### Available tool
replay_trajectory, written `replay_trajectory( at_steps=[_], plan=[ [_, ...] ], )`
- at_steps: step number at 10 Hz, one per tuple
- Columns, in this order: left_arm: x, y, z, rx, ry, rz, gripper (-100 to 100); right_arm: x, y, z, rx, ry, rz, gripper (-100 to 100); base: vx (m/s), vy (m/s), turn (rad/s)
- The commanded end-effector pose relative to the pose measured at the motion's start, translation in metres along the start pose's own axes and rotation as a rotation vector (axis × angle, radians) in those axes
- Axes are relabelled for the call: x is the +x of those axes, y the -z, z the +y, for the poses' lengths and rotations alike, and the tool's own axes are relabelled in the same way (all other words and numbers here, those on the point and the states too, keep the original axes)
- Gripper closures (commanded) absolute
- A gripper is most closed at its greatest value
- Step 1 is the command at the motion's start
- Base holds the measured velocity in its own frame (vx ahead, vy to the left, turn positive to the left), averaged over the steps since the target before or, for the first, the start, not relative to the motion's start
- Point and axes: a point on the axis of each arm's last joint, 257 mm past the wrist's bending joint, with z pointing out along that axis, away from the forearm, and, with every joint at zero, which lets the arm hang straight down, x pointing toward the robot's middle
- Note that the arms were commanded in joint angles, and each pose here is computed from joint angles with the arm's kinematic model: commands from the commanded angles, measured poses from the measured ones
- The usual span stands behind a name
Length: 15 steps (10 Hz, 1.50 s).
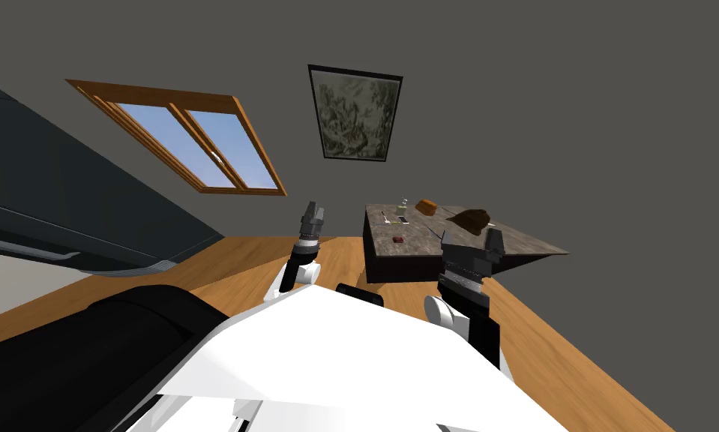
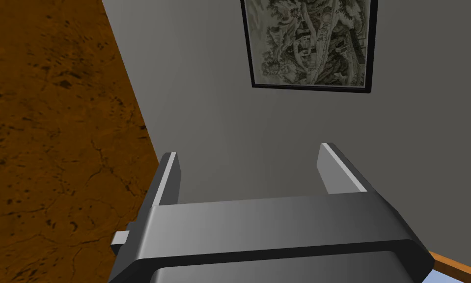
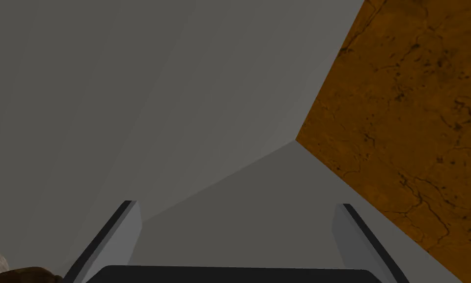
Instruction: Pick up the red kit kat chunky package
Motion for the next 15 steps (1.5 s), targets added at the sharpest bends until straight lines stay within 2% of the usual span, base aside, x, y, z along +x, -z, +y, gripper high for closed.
replay_trajectory(
  at_steps=[1,4,5,8,9,10,11,13,14,15],
  plan=[
    [0.0,0.0,0.0,0.0,0.0,0.0,0,0.009,0.0,-0.004,0.004,0.02,0.043,-100,-0.03,-0.002,0.02],
    [0.0,0.0,0.0,0.0,0.0,0.0,0,0.036,0.006,-0.019,0.016,0.077,0.16,-100,-0.094,0.007,0.039],
    [0.0,0.0,0.0,0.0,0.0,0.0,0,0.037,0.006,-0.019,0.017,0.081,0.169,-100,-0.084,0.011,0.014],
    [0.0,0.0,0.0,0.0,0.0,0.0,0,0.074,0.023,-0.045,0.031,0.154,0.325,-100,-0.138,0.02,0.065],
    [0.0,0.0,0.0,0.0,0.0,0.0,0,0.075,0.024,-0.045,0.032,0.161,0.34,-100,-0.126,0.012,0.024],
    [0.0,0.0,0.0,0.0,0.0,0.0,0,0.088,0.034,-0.056,0.038,0.187,0.398,-100,-0.111,0.013,0.061],
    [0.0,0.0,0.0,0.0,0.0,0.0,0,0.089,0.034,-0.057,0.038,0.19,0.405,-100,-0.086,0.022,0.033],
    [0.0,0.0,0.0,0.0,0.0,0.0,0,0.116,0.058,-0.076,0.039,0.24,0.53,-100,-0.133,0.038,0.1],
    [0.0,0.0,0.0,0.0,0.0,0.0,0,0.115,0.062,-0.083,0.053,0.251,0.548,-100,-0.147,0.024,0.038],
    [0.0,0.0,0.0,0.0,0.0,0.0,0,0.128,0.076,-0.091,0.046,0.275,0.616,-100,-0.115,0.047,0.085]
  ],
)
